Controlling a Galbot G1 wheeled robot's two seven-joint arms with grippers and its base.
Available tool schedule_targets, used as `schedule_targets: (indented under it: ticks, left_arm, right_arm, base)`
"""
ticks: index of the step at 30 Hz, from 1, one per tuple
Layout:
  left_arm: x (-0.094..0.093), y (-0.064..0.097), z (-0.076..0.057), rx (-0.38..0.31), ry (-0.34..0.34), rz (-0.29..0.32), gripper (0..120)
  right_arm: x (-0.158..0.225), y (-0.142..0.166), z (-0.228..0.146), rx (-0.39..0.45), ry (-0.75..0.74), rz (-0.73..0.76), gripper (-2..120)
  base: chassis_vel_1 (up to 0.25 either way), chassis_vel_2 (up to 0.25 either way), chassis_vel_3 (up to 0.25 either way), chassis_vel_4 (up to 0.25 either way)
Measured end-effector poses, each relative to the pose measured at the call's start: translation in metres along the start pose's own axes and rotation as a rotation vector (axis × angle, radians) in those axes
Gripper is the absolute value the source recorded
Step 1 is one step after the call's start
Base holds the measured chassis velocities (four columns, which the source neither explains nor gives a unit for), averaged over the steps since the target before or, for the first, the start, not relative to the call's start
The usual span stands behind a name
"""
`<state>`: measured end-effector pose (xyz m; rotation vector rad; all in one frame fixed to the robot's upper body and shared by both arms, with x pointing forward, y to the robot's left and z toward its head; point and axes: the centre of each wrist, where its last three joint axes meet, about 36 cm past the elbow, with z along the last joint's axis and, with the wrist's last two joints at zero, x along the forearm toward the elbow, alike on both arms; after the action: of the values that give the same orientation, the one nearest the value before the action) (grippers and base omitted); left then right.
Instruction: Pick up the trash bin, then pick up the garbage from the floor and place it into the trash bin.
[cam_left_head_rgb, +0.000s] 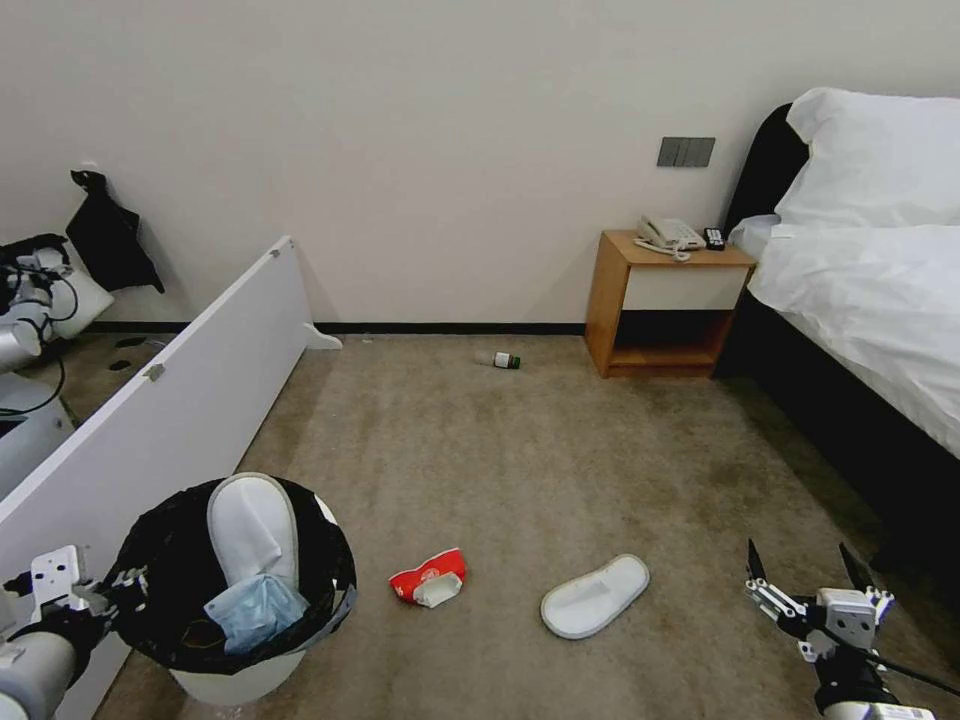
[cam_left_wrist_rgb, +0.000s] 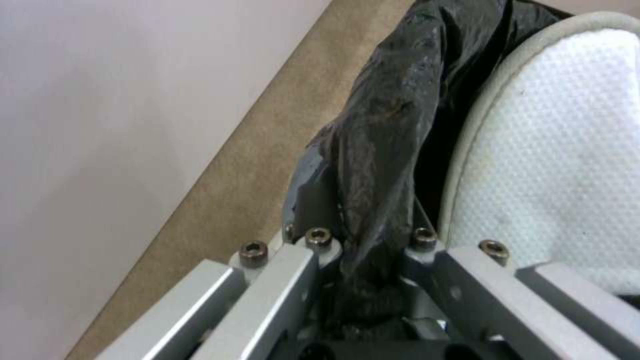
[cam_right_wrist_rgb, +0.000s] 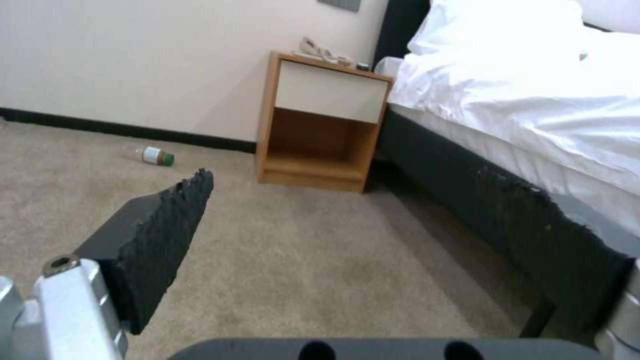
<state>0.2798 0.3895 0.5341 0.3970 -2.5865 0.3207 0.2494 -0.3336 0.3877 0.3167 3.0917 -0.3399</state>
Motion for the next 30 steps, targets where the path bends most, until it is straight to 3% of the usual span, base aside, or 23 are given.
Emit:
schedule_targets:
  ticks: [30]
  left_arm:
    - [-0.0001, -0.0011, 0.0007, 0.003, 0.000, 0.002, 4]
  right_arm:
    - [-0.0013, -0.0007, -0.0026, -0.009, -0.005, -0.006, 100]
  base:
    - [-0.007, 0.005, 0.007, -0.007]
